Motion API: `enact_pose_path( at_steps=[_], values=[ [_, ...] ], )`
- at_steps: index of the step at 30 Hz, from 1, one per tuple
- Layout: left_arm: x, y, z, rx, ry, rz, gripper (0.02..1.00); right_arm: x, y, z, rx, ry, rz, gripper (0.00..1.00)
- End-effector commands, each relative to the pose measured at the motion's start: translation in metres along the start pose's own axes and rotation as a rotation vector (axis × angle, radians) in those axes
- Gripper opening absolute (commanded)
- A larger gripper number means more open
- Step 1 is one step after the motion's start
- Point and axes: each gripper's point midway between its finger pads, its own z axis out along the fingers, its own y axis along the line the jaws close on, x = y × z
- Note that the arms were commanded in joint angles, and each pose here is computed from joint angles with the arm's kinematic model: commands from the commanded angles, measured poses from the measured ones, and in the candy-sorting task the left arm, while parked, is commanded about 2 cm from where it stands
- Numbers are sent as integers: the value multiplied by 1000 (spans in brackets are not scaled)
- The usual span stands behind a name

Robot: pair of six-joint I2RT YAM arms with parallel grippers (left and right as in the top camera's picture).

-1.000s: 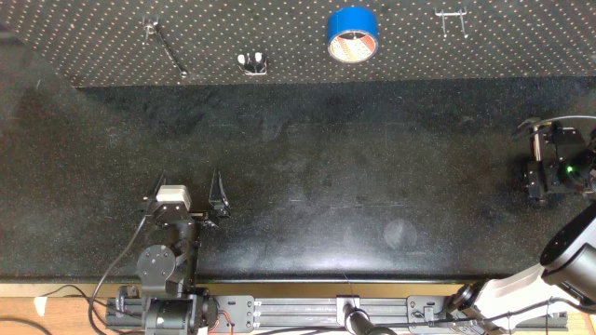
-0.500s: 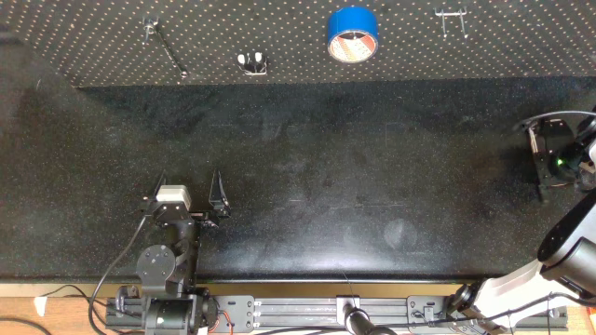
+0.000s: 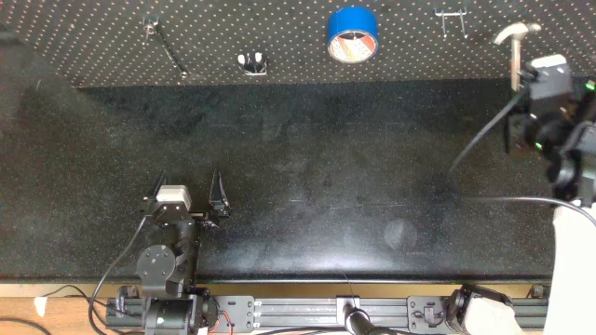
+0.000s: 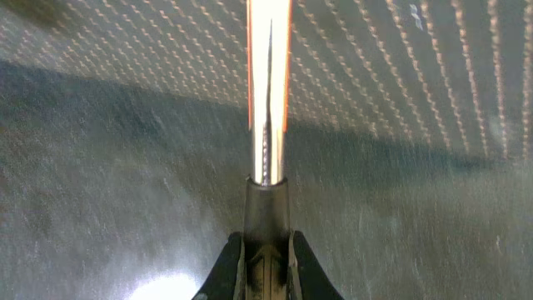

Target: Place Tools Onto Pegboard

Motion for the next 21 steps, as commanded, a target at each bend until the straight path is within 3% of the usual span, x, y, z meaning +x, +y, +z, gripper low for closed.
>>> enact_pose_path(
  at_steps=[1, 4, 15, 16, 17, 18, 21],
  values=[
    [1, -2, 0, 11, 2, -1, 996, -30, 42, 15, -105, -72, -75, 75],
    [1, -2, 0, 11, 2, -1, 993, -26, 54, 41, -152, -32, -85, 77],
    [1, -2, 0, 12, 2, -1, 993, -13, 47, 100, -172, 35, -29, 77],
    [1, -2, 0, 12, 2, -1, 996, -10, 48, 100, -176, 47, -26, 251],
    [1, -2, 0, 11, 2, -1, 996, -10, 48, 100, -175, 46, -26, 658],
    [1, -2, 0, 11, 2, -1, 993, -10, 47, 100, -169, 46, -27, 976],
    [1, -2, 0, 12, 2, -1, 993, -8, 48, 101, -155, -8, -41, 976]
  ],
)
